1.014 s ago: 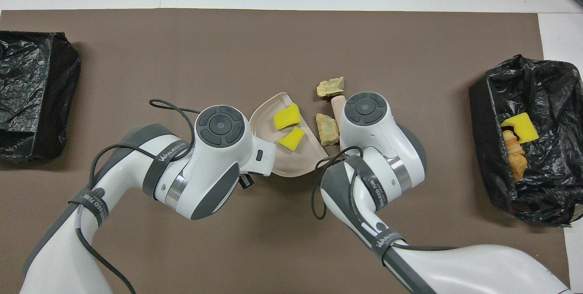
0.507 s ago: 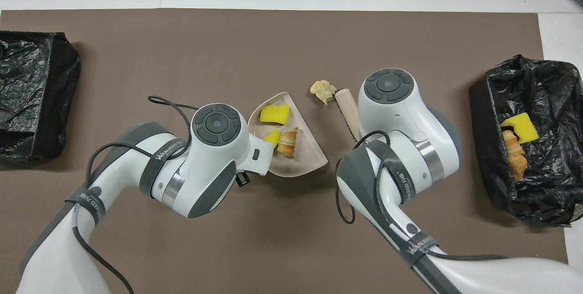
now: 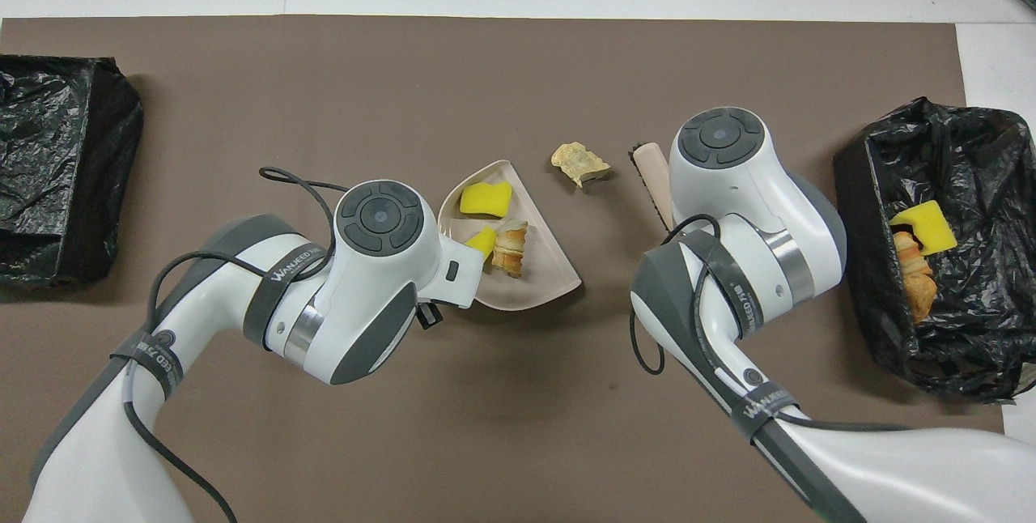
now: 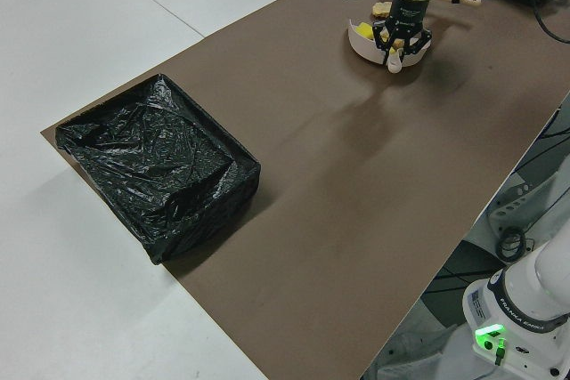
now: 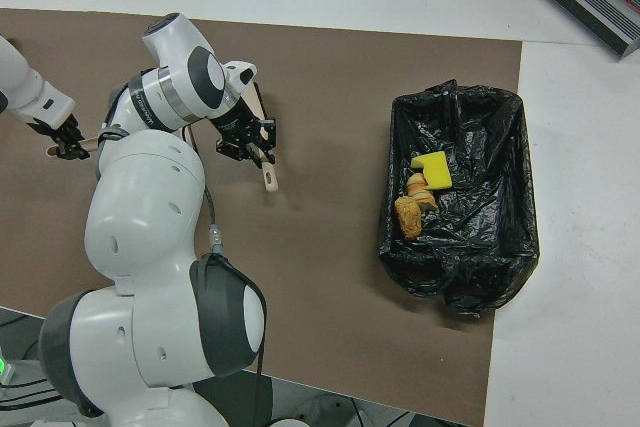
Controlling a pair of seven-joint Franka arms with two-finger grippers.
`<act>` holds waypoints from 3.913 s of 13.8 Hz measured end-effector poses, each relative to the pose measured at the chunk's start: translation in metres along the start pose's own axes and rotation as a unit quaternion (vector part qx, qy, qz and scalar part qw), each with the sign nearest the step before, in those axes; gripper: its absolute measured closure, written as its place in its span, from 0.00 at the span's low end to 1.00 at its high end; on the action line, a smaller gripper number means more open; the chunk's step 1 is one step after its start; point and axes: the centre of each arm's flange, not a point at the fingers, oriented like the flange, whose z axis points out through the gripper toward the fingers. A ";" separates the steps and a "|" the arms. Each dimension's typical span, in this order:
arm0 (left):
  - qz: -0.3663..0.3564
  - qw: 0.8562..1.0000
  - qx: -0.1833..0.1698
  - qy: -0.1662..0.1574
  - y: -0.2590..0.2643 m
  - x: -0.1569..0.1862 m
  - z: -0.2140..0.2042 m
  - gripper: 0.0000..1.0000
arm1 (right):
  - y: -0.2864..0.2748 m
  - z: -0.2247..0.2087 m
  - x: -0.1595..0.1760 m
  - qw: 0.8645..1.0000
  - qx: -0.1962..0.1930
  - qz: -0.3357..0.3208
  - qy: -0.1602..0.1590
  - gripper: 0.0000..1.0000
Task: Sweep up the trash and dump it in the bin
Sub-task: 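Brush the bread chunks into the dustpan held by the left gripper, then carry the loaded dustpan with the left gripper to the farther black bag, then tip the dustpan into the black bag with the left gripper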
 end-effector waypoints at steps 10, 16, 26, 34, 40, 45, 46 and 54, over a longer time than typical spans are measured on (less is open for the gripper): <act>0.090 0.996 -0.002 -0.002 0.000 0.001 0.003 0.67 | -0.129 -0.040 -0.020 0.995 0.092 -0.047 -0.015 0.74; 0.200 0.979 0.013 0.016 -0.024 -0.009 0.000 0.67 | -0.088 -0.054 -0.040 0.994 0.095 -0.020 -0.040 0.74; 0.262 0.962 0.067 0.037 -0.166 -0.172 -0.065 0.67 | -0.025 -0.025 -0.060 0.985 0.121 0.094 -0.080 0.74; 0.205 0.970 0.123 0.035 -0.282 -0.387 -0.127 0.67 | -0.212 -0.044 -0.131 0.975 0.137 0.144 -0.100 0.74; 0.167 0.975 0.143 0.028 -0.366 -0.536 -0.114 0.67 | -0.279 -0.007 -0.157 0.975 0.133 0.143 -0.102 0.74; 0.195 0.965 0.168 -0.046 -0.420 -0.555 -0.107 0.67 | -0.282 -0.006 -0.158 0.974 0.139 0.143 -0.102 0.74; 0.208 0.960 0.170 -0.076 -0.422 -0.555 -0.111 0.67 | -0.291 -0.006 -0.162 0.974 0.143 0.138 -0.106 0.74; 0.285 0.918 0.156 -0.226 -0.424 -0.524 -0.131 0.67 | -0.317 0.004 -0.181 0.971 0.165 0.139 -0.103 0.74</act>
